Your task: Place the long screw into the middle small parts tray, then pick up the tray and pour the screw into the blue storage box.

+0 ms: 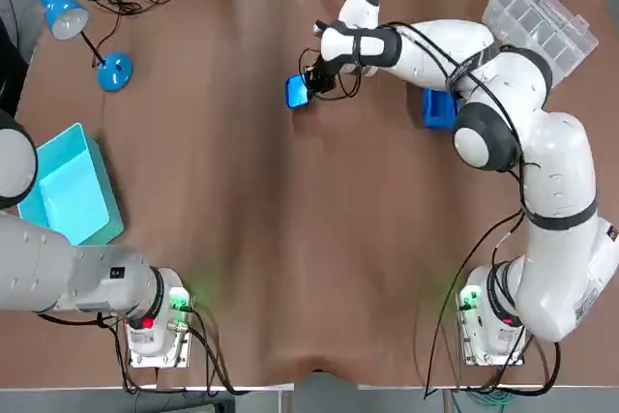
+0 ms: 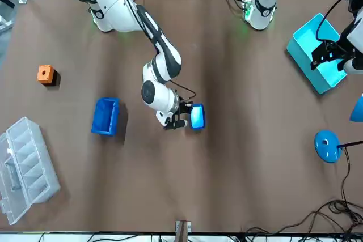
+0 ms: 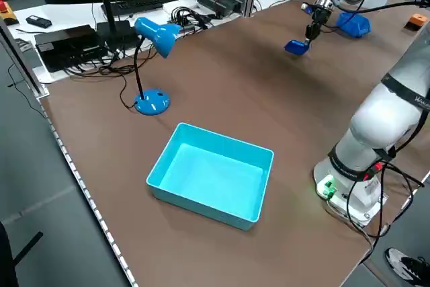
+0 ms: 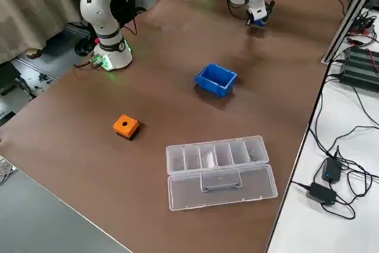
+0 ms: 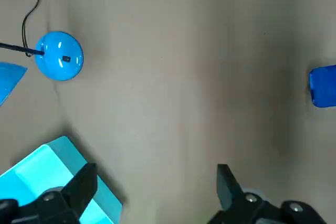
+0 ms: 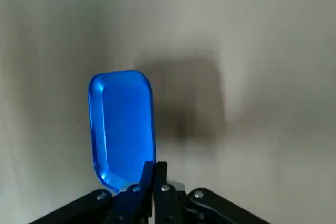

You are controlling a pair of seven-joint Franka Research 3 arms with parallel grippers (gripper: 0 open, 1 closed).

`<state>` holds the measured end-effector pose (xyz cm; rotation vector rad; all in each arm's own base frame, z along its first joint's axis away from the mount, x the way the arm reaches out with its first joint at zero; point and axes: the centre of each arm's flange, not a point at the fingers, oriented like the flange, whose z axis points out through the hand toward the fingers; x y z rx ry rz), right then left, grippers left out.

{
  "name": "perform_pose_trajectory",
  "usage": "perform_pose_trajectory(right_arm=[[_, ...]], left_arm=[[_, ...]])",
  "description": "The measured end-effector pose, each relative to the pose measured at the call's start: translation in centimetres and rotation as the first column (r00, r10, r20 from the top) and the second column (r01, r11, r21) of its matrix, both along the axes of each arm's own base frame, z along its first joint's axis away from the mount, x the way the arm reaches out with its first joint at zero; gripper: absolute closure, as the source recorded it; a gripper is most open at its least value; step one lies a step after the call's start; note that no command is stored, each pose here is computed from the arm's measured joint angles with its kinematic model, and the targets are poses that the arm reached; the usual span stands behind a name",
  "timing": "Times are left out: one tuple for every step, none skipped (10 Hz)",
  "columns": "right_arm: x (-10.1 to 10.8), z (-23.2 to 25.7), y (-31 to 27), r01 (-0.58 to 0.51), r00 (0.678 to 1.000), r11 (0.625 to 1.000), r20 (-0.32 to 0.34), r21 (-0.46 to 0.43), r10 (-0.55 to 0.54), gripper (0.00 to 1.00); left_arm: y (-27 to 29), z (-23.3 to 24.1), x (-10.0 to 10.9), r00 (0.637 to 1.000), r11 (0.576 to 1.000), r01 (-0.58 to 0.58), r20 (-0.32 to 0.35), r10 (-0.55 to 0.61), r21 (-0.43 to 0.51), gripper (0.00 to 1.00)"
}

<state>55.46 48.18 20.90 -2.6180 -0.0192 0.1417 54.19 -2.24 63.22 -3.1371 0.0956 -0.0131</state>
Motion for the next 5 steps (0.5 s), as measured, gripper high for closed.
perform_pose_trajectory(right_arm=[[-0.1,-1.1,-0.1,0.007,1.000,1.000,-0.014,0.003,-0.007,0.96],[-0.2,-2.1,-0.1,0.006,1.000,1.000,-0.020,0.000,-0.006,0.96],[-0.3,-2.9,-0.1,0.001,1.000,1.000,-0.023,-0.004,-0.001,0.96],[-0.3,-3.4,-0.1,-0.005,1.000,1.000,-0.024,-0.006,0.005,0.96],[-0.3,-3.5,-0.1,-0.010,1.000,1.000,-0.021,-0.005,0.010,0.96]], left_arm=[[0.0,0.0,0.0,1.000,1.000,0.000,0.000,0.000,0.000,0.00],[0.0,0.0,0.0,1.000,1.000,0.000,0.000,0.000,0.000,0.00],[0.0,0.0,0.0,1.000,1.000,0.000,0.000,0.000,0.000,0.00],[0.0,0.0,0.0,1.000,1.000,0.000,0.000,0.000,0.000,0.00],[0.0,0.0,0.0,1.000,1.000,0.000,0.000,0.000,0.000,0.00]])
